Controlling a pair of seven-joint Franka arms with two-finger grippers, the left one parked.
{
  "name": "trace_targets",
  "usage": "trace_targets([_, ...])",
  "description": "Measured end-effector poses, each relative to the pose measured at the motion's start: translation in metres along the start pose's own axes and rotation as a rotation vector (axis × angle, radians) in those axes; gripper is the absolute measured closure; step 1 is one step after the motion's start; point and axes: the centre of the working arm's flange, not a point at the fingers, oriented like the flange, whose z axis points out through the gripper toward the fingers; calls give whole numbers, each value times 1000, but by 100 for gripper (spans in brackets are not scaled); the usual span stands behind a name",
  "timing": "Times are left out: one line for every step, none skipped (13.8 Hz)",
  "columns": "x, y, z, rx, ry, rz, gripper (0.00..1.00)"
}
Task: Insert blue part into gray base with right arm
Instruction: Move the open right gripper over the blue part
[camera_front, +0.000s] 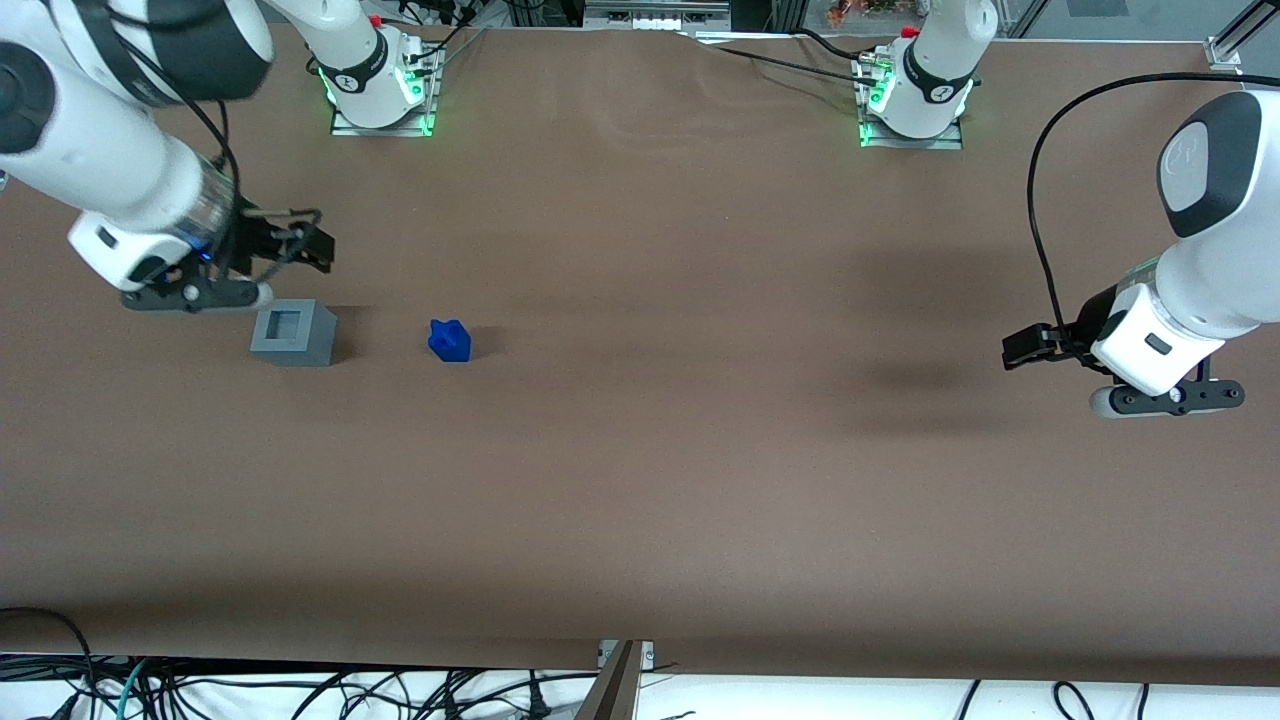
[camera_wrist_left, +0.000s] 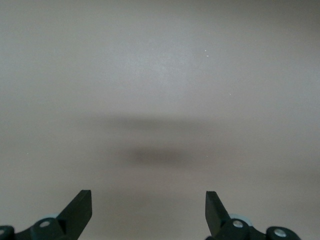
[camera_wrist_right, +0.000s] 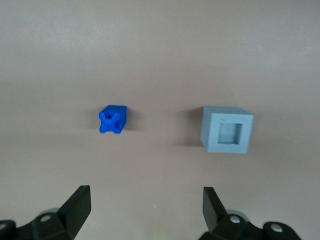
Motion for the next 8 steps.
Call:
trace_targets([3,-7,19,1,2,14,1])
trace_targets([3,-17,37,-1,2,35,1])
trace_targets([0,-29,53,-1,7,51,1])
trace_targets([-4,-43,68,0,19,56,1])
trace_targets([-8,-57,84,2,31,65,1])
trace_targets([-13,-67,100,4,41,79,1])
trace_targets([-17,-72,116,9,56,87,1])
trace_targets([-19,-76,131,15,71,86,1])
